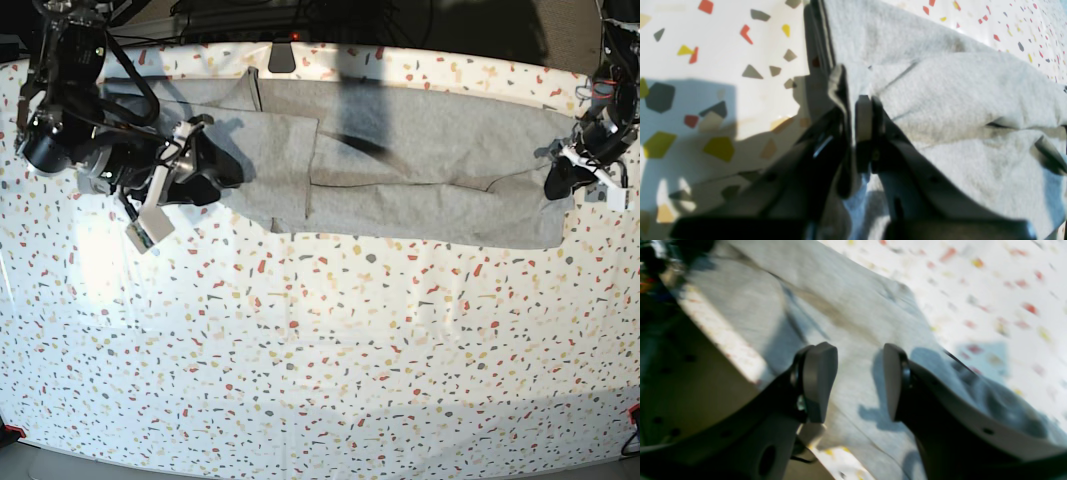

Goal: Fold the T-shirt properly
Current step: 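Move the left gripper to the shirt end near it and grasp it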

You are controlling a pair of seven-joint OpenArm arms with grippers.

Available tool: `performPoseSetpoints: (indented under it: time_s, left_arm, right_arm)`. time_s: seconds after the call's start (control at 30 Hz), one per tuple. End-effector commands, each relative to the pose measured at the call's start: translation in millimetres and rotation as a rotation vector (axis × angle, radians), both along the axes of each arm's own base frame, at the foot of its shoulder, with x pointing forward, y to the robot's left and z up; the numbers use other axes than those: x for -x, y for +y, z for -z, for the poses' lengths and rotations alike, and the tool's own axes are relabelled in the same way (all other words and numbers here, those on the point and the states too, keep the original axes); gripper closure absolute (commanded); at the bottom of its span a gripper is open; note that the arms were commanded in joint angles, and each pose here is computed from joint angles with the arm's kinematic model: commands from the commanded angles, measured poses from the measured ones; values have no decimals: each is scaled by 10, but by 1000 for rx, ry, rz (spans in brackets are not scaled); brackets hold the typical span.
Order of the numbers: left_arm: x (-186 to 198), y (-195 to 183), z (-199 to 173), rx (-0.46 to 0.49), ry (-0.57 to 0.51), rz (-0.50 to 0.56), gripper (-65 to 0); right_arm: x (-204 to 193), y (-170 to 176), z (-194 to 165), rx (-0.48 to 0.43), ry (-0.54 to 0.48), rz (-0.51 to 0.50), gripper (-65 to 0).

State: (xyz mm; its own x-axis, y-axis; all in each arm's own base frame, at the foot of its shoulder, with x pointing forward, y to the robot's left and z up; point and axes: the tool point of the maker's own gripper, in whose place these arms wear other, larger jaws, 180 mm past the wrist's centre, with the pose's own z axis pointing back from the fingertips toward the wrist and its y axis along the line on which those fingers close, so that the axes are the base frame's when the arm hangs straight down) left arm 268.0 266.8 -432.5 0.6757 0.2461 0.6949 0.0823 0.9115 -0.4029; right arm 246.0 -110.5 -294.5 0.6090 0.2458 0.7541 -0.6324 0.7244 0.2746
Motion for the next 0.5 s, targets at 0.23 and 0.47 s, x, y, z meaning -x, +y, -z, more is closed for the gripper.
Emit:
performPoseSetpoints:
  time_s: [0.23,0.47]
  left_arm:
    - [-12,834,-155,-216,81,-120,0]
    - [-75,1350,-433,-356,72,-182,0]
  right_arm:
    - [-54,379,-170,-170,-46,23,-270]
    - [-56,584,-129,-193,-40,27,-270]
